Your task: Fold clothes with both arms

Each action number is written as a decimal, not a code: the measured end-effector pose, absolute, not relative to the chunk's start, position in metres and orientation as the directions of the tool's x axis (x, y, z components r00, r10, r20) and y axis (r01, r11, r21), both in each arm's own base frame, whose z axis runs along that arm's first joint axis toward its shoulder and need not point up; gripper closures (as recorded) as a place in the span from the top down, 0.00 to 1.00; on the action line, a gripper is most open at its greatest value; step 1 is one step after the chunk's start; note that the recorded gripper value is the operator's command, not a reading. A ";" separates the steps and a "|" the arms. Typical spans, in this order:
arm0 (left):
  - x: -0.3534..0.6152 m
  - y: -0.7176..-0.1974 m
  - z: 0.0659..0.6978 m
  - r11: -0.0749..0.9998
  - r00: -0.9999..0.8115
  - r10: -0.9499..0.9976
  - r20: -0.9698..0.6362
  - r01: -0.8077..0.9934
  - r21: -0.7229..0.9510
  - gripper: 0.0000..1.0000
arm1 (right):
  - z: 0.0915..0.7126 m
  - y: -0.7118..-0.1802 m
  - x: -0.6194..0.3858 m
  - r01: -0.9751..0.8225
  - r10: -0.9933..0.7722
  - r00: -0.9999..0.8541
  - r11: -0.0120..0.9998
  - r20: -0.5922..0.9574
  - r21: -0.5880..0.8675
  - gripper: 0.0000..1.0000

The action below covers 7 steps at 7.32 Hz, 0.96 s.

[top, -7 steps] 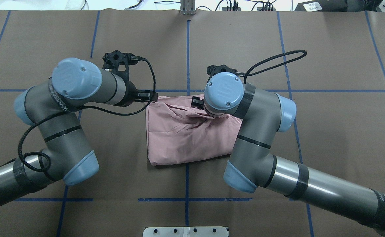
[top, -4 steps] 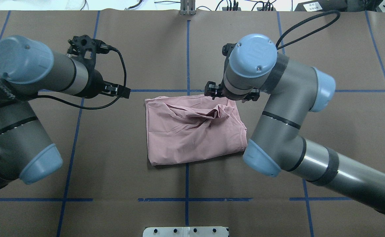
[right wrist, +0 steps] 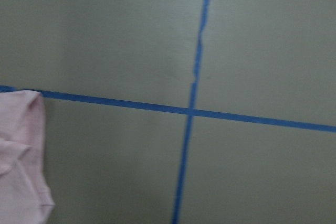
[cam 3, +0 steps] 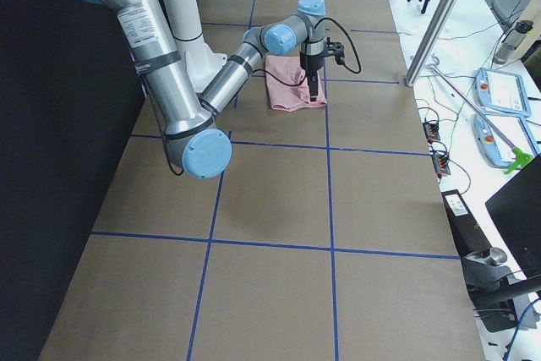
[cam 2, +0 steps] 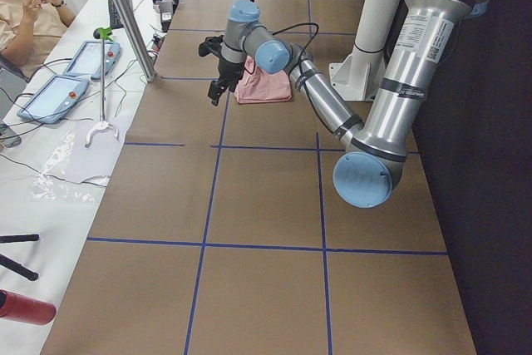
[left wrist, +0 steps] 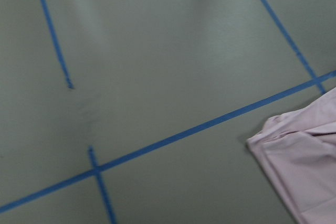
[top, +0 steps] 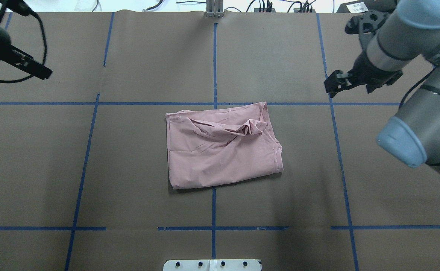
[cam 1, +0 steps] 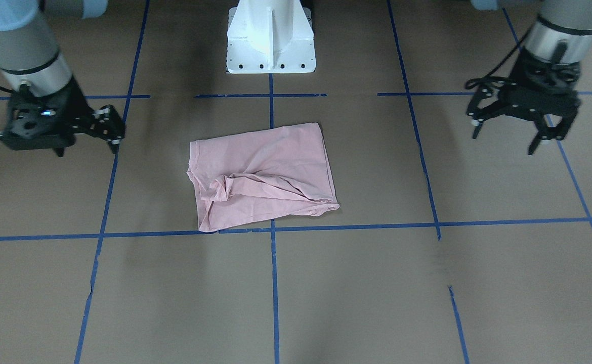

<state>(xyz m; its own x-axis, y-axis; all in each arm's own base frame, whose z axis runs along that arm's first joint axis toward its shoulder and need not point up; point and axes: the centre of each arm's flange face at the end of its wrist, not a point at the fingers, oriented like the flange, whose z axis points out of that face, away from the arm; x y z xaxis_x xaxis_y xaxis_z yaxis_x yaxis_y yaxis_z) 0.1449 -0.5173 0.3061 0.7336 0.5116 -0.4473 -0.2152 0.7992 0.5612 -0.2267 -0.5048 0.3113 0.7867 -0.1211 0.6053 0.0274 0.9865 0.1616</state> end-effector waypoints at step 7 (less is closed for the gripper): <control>-0.030 -0.478 0.536 0.949 0.724 0.302 -0.620 -0.171 0.263 1.00 | 0.614 -0.448 0.072 0.183 -0.168 0.737 0.982 0.655 0.046 1.00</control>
<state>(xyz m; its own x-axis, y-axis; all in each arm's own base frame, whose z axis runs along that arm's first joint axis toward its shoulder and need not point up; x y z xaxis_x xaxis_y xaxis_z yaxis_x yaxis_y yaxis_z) -0.0296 -0.4780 0.5365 0.7242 0.3023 -0.6198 -0.1708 0.9494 0.2634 0.0718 -0.4479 0.6138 0.7366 -0.1681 0.6551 0.1835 0.9820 0.0456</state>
